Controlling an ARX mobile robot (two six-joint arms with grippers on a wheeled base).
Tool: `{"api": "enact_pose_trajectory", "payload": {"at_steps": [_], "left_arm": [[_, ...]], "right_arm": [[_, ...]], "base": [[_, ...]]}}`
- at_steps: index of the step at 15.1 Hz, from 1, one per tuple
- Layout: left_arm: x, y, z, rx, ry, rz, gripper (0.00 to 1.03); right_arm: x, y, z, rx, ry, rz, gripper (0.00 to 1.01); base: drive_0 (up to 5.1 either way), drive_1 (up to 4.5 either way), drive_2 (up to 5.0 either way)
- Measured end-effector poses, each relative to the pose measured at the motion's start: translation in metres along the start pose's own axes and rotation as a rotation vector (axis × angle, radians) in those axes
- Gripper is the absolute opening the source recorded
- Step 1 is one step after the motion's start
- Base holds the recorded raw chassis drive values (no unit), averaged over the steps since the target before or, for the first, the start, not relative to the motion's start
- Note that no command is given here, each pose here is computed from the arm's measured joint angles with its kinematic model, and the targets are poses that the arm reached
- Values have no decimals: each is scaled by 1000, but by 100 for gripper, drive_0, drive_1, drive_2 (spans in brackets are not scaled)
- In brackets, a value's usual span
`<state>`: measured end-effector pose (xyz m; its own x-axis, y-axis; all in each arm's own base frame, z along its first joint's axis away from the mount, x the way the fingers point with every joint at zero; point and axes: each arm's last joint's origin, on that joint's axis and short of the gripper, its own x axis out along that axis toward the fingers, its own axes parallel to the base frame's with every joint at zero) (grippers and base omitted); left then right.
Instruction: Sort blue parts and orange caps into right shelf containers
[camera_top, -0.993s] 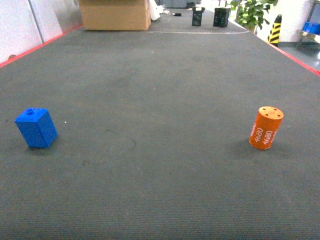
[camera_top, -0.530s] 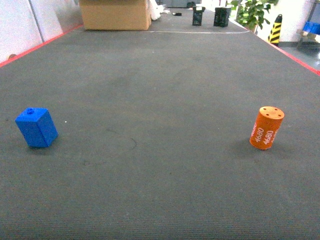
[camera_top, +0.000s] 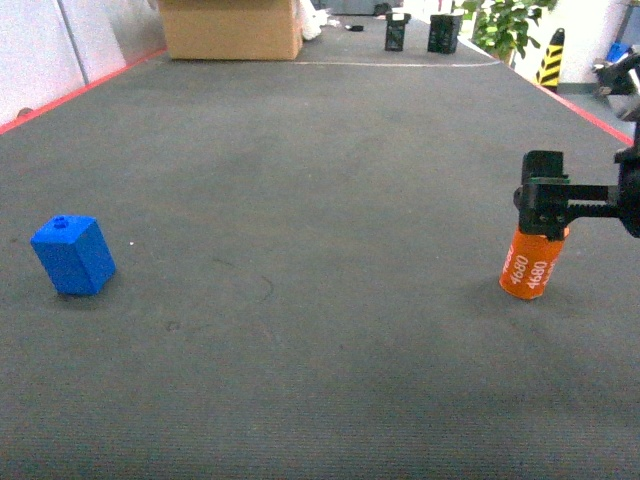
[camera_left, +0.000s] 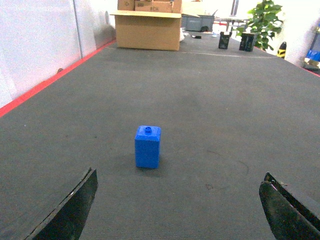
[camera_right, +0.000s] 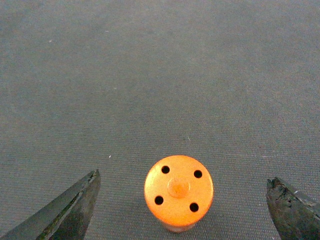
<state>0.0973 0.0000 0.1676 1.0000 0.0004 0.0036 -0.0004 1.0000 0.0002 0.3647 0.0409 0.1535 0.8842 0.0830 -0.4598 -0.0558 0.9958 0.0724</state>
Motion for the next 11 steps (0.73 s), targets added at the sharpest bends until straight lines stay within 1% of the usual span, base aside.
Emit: {"api": "enact_pose_trajectory", "payload": {"at_steps": [1, 3, 5, 7, 8, 9, 11], "left_arm": [[0, 0, 0, 0, 0, 0, 98], [0, 0, 0, 0, 0, 0, 98], [0, 0, 0, 0, 0, 0, 98], [0, 0, 0, 0, 0, 0, 98], [0, 0, 0, 0, 0, 0, 98], [0, 0, 0, 0, 0, 0, 98], [0, 0, 0, 0, 0, 0, 98]], "right_arm": [[13, 3, 0, -2, 7, -10, 98], [31, 6, -3, -7, 19, -23, 98], [49, 6, -11, -14, 51, -43, 98], [63, 8, -17, -17, 59, -47, 98], [71, 8, -20, -17, 82, -51, 91], [79, 11, -22, -13, 86, -46, 78], [82, 11, -24, -10, 77, -42, 71]], "base": [[0, 0, 0], [0, 0, 0], [0, 0, 0], [0, 0, 0], [0, 0, 0], [0, 0, 0], [0, 0, 0]]}}
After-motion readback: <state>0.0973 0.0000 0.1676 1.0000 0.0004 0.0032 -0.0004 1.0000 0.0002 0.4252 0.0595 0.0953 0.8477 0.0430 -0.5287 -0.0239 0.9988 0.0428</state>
